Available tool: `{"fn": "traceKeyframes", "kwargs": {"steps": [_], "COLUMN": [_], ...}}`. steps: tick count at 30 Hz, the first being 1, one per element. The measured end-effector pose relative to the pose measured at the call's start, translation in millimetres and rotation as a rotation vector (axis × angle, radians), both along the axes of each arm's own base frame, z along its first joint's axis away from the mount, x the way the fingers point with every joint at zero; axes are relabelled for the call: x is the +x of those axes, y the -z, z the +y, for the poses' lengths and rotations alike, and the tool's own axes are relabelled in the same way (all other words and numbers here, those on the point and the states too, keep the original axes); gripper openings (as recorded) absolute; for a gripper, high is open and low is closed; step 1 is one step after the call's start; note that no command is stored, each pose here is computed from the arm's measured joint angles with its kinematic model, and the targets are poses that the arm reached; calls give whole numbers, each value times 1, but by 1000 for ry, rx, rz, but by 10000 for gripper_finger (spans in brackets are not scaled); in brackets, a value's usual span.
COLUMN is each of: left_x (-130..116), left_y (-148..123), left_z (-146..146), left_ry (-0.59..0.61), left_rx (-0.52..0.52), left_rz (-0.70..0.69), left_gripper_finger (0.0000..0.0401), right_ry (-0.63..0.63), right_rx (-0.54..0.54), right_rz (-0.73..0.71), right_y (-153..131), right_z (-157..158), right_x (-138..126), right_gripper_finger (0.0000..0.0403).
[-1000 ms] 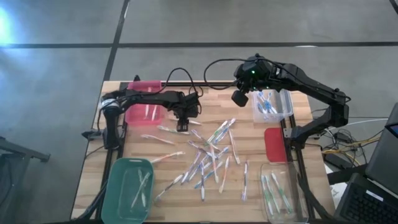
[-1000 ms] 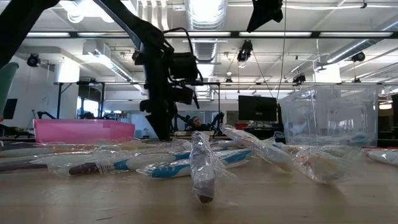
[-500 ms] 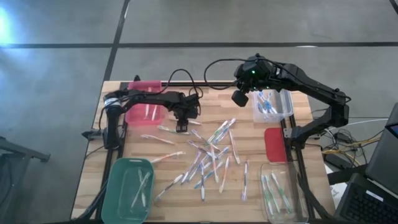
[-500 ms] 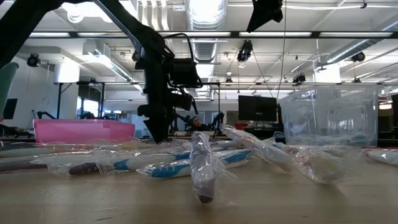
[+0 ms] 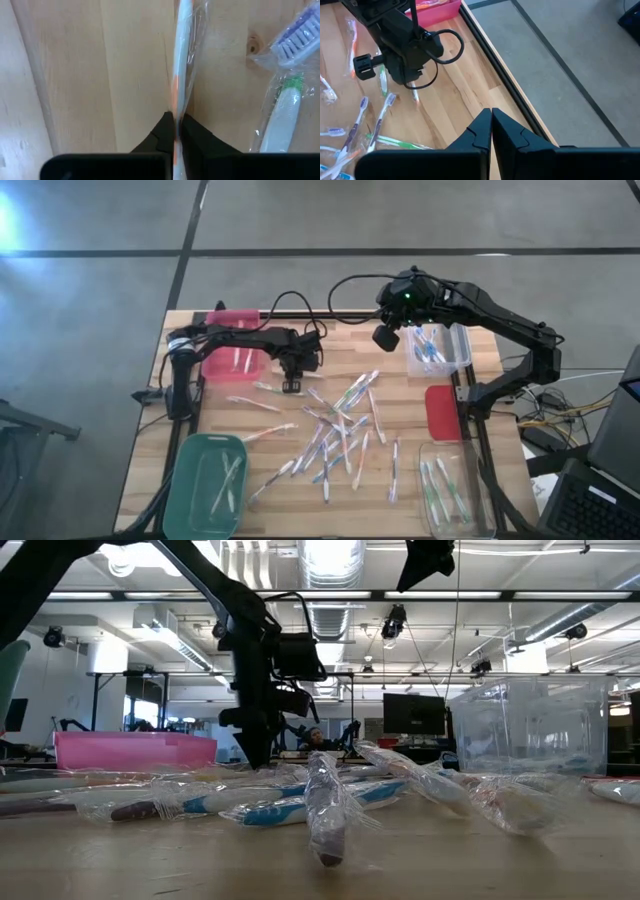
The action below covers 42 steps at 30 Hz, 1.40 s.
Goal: Pick & Place Toothbrushes
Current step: Put the orange toothbrush into the pink bin
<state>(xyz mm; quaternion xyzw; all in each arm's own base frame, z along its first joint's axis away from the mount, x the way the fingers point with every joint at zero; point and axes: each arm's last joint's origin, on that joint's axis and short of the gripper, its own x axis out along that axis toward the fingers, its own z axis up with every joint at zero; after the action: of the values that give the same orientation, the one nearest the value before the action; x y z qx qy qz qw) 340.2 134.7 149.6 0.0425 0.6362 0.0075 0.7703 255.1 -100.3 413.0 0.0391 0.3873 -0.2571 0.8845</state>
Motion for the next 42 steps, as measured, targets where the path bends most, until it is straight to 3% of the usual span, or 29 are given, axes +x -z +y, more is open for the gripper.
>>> {"fn": "traceKeyframes", "kwargs": {"steps": [8, 13, 18, 30, 36, 42], "left_x": [-4, -7, -9, 1, 9, 17], "left_y": [-28, -52, -76, -112, -121, -134], "left_z": [-3, -15, -38, -122, -159, -185], "left_ry": [14, 46, 112, 458, 633, 725], "left_rx": [58, 153, 314, 652, 866, 1031], "left_rz": [-63, -101, -119, -218, -255, -339], "left_gripper_finger": [21, 12, 12, 12, 12, 12], "right_ry": [3, 25, 87, 122, 99, 68], "right_rx": [-4, -9, 25, 59, 89, 138], "right_rz": [6, 52, 111, 78, 27, -22], "right_y": [0, 3, 5, 2, 20, 48], "right_z": [0, 0, 3, 24, 44, 66], "right_x": [0, -4, -15, -40, -53, -69], "right_gripper_finger": [8, 8, 8, 8, 8, 8]}}
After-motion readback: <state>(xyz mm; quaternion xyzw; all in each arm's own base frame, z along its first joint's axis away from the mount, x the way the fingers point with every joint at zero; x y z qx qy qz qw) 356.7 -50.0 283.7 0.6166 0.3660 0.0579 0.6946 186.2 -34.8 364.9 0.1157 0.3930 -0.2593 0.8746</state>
